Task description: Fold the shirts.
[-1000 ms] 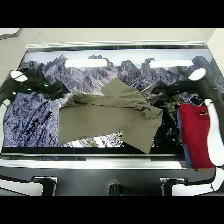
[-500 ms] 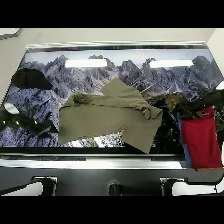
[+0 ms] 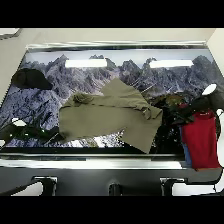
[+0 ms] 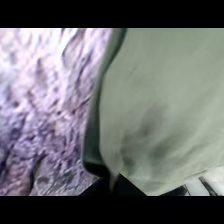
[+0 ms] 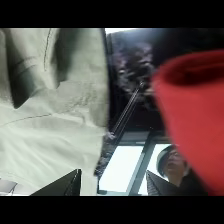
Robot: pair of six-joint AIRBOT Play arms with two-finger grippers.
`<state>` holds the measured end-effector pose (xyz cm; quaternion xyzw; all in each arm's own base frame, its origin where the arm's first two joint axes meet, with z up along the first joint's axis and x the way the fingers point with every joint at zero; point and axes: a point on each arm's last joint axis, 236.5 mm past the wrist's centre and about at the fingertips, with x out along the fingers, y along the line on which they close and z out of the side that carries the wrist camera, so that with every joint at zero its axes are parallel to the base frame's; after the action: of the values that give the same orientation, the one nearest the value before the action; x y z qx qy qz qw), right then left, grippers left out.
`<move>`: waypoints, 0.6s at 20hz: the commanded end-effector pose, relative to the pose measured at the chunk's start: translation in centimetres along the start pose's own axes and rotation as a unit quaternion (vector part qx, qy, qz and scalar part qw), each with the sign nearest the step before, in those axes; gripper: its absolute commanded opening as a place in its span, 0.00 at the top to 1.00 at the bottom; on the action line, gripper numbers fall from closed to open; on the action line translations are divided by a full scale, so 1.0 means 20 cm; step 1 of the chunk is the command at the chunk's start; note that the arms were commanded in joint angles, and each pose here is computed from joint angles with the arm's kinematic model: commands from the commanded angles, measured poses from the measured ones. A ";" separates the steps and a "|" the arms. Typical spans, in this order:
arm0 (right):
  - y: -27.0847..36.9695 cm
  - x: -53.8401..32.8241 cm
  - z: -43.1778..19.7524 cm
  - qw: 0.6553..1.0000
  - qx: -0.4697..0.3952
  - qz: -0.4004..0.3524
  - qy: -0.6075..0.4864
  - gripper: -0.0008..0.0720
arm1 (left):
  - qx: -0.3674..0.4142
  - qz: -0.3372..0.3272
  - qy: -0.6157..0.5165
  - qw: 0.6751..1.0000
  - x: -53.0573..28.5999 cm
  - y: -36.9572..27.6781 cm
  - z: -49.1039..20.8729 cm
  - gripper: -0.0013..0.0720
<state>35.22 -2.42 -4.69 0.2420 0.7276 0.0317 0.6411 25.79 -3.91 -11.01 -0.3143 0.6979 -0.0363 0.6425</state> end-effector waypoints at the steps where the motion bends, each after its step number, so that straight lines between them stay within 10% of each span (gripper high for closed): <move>1: 0.00 0.14 -0.01 1.000 -0.014 -0.002 -0.001 0.30 | 0.001 0.005 -0.024 1.000 0.02 0.01 0.05 0.94; 6: 0.09 0.36 0.03 1.000 -0.027 0.006 0.003 0.38 | 0.011 0.003 -0.021 1.000 0.00 -0.01 0.03 0.94; 9: 0.15 0.37 0.12 0.998 -0.046 0.000 -0.034 0.94 | 0.028 0.001 -0.032 0.999 -0.04 -0.03 0.05 0.94; 12: 0.29 0.03 0.27 0.986 -0.105 0.000 -0.128 0.94 | 0.095 -0.008 -0.119 0.988 -0.34 -0.23 0.26 0.95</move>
<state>39.01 1.87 -8.15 0.2055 0.6857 0.0641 0.6953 29.13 -2.13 -8.85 -0.2694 0.6531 -0.0392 0.7067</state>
